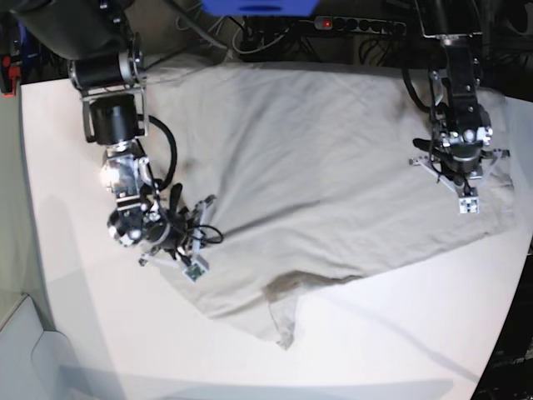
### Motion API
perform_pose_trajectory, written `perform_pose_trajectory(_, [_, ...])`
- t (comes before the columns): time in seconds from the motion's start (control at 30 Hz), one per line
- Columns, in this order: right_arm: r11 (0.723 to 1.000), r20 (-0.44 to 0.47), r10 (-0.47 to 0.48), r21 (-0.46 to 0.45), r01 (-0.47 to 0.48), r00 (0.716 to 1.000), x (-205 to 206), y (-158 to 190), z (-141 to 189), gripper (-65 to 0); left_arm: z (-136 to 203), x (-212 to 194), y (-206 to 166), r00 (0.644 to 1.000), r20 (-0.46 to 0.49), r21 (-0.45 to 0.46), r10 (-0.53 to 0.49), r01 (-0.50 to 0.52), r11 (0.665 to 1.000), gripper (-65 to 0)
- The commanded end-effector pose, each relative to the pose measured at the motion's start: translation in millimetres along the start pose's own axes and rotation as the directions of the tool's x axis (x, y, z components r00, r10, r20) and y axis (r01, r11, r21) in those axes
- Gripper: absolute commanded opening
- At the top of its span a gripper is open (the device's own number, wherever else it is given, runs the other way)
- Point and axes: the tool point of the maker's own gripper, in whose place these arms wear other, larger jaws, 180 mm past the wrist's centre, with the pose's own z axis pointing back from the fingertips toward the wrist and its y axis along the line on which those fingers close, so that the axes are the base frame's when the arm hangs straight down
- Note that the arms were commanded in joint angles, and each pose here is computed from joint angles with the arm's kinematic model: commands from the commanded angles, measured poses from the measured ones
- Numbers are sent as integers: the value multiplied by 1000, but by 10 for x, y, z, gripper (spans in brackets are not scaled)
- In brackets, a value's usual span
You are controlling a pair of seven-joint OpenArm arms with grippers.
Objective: Layout the t-shirt on the table in an organized manner, then fold the t-shirt properly
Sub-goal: 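Drag the shirt corner with the right gripper to spread the shirt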
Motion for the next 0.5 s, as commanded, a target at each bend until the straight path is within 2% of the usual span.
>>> perform_pose_trajectory(0.0, [997, -112, 11, -72, -20, 994, -199, -284, 61, -650, 29, 116, 33, 999, 37, 12, 1, -2, 1000, -649])
perform_pose_trajectory(0.2, [989, -122, -27, -145, 9, 992, -305, -675, 228, -650, 3, 101, 12, 1000, 29, 7, 9, -9, 1000, -649])
perform_pose_trajectory(0.3, [979, -81, 13, -201, -29, 997, -118, -806, 399, -650, 3, 101, 14, 1000, 29, 8, 8, -8, 1000, -649])
perform_pose_trajectory(0.47, [961, 3, 90, -264, -86, 996, 215, -755, 645, -650, -12, 75, 2, 1000, 22, 7, 4, -4, 1000, -649])
